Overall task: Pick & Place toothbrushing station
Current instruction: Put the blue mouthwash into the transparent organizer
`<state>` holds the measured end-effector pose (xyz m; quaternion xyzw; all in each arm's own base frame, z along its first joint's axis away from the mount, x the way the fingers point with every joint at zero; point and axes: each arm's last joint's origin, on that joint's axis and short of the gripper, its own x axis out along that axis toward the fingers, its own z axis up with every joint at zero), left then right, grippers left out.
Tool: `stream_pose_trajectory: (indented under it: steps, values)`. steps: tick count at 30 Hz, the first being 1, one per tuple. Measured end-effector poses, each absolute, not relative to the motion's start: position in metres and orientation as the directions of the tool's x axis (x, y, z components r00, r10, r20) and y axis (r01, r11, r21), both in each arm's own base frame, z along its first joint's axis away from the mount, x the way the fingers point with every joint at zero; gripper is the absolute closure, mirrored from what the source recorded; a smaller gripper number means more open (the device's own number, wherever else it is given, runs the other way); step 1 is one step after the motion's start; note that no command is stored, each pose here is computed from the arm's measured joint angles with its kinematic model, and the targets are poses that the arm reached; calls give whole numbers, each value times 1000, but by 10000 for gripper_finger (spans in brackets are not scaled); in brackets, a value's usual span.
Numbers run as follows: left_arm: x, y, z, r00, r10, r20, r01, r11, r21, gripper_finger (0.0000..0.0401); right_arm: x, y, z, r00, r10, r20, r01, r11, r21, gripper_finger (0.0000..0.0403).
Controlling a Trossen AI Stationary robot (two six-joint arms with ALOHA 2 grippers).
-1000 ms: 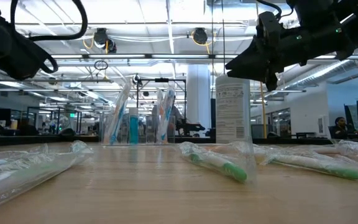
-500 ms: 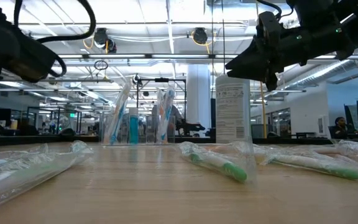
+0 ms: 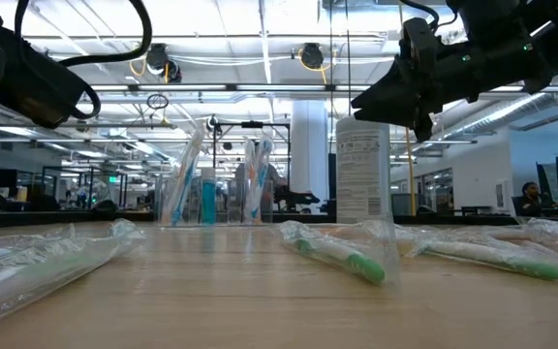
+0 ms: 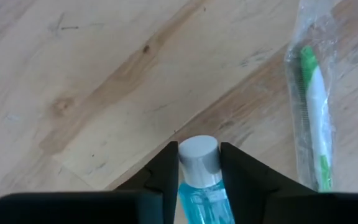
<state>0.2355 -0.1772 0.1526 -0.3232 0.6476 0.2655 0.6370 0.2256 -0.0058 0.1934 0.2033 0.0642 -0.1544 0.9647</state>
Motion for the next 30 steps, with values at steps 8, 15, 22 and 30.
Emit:
stream_pose_trajectory:
  steps: [8,15,22,30]
  values:
    - [240,-176,153,48,-93,-995,-739,667,-98,319,226,-6,193,944,-272,-187,324,870,372,298]
    - [252,-166,154,143,-31,-989,-709,695,-124,333,226,-6,193,944,-272,-187,324,870,372,298]
    - [262,-148,150,161,32,-986,-703,705,-92,317,226,-6,193,944,-272,-187,324,868,376,298]
    - [264,-143,151,92,-82,-992,-634,764,-122,314,226,-6,193,944,-271,-187,325,863,386,298]
